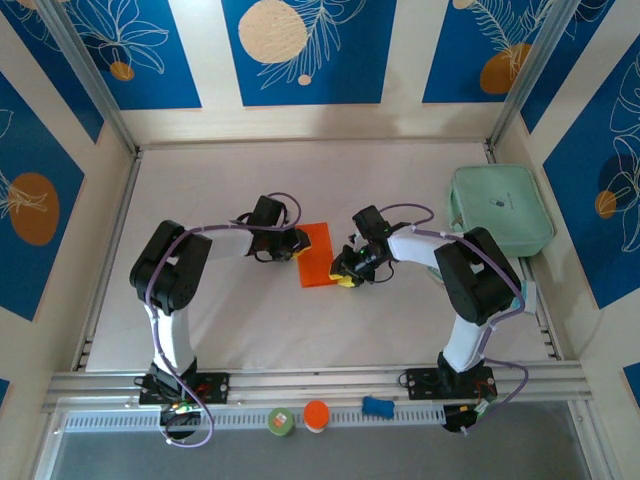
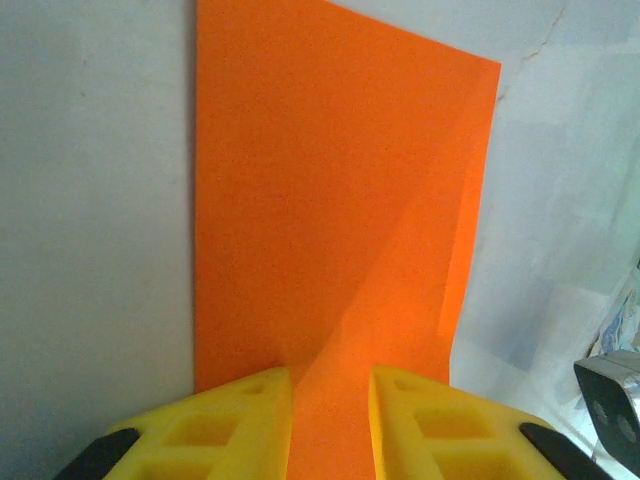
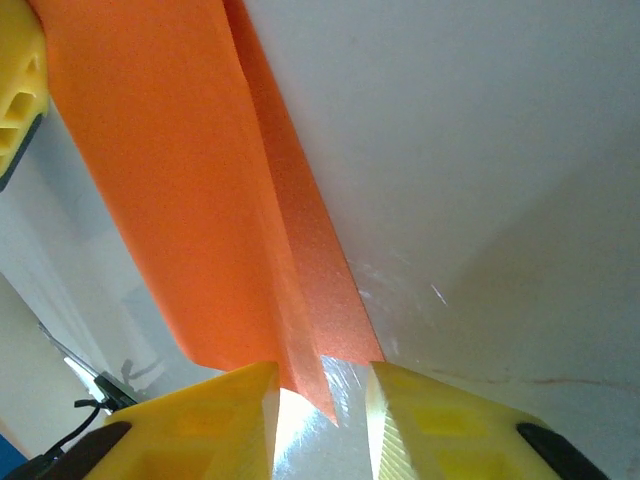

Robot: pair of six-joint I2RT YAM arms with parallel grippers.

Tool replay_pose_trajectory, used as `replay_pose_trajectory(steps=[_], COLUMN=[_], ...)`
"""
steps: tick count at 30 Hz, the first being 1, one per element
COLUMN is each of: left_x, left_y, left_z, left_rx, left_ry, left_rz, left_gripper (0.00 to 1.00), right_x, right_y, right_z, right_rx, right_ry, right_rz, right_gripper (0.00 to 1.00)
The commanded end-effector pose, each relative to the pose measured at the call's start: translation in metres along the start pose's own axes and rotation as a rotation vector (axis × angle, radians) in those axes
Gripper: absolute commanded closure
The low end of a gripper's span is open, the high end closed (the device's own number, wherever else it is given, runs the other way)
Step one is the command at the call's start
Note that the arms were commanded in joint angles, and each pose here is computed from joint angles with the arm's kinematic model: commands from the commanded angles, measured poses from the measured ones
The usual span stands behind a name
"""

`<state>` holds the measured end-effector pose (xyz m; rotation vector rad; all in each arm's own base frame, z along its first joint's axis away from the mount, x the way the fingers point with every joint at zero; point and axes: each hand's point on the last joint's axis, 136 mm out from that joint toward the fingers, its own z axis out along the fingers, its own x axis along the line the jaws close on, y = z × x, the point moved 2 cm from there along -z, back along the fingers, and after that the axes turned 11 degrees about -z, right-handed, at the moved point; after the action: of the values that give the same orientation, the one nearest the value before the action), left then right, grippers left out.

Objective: Fold a paper plane with a square sheet of paper (pick it up from the middle)
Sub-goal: Fold the triangle a second time at the center of the table.

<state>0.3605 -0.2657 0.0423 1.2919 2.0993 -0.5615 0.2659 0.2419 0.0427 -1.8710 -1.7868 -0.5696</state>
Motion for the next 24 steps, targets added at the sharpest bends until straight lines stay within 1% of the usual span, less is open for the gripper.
replay_pose_trajectory(steps=[1,5,9,16,19,21,23,24], left_x=[0.022,0.022,0.019,0.021,0.018,0.013,-0.005,-0.012], left_y=[-0.005,-0.006,-0.007,-0.008,-0.007,-0.007,-0.004,-0.004], left_z=[0.008,0.007,0.005,0.007,0.006,0.003,-0.005,-0.009], left_rx=[0.01,0.014,0.015,0.021,0.021,0.019,0.013,0.012], left_ry=[0.065,0.06,0.05,0.052,0.042,0.031,-0.022,-0.046], left_rz=[-0.033,-0.033,-0.028,-0.028,-0.026,-0.011,0.047,0.079], left_gripper=[0.72,0.72,0.72,0.72,0.72,0.72,0.68,0.65], right_x=[0.008,0.009,0.004,0.003,0.004,0.003,0.0,-0.001], right_y=[-0.001,0.003,0.006,0.006,0.006,0.006,0.005,0.004], right_z=[0.002,0.002,0.001,0.001,-0.001,-0.003,-0.006,-0.007], right_rx=[0.026,0.008,-0.012,-0.02,-0.026,-0.034,-0.039,-0.039], right_ry=[0.03,0.029,-0.012,-0.015,-0.015,-0.025,-0.039,-0.045], right_rz=[0.0,-0.001,0.004,0.003,-0.001,-0.005,-0.009,-0.012], right_gripper=[0.75,0.8,0.83,0.85,0.9,0.94,0.99,1.0])
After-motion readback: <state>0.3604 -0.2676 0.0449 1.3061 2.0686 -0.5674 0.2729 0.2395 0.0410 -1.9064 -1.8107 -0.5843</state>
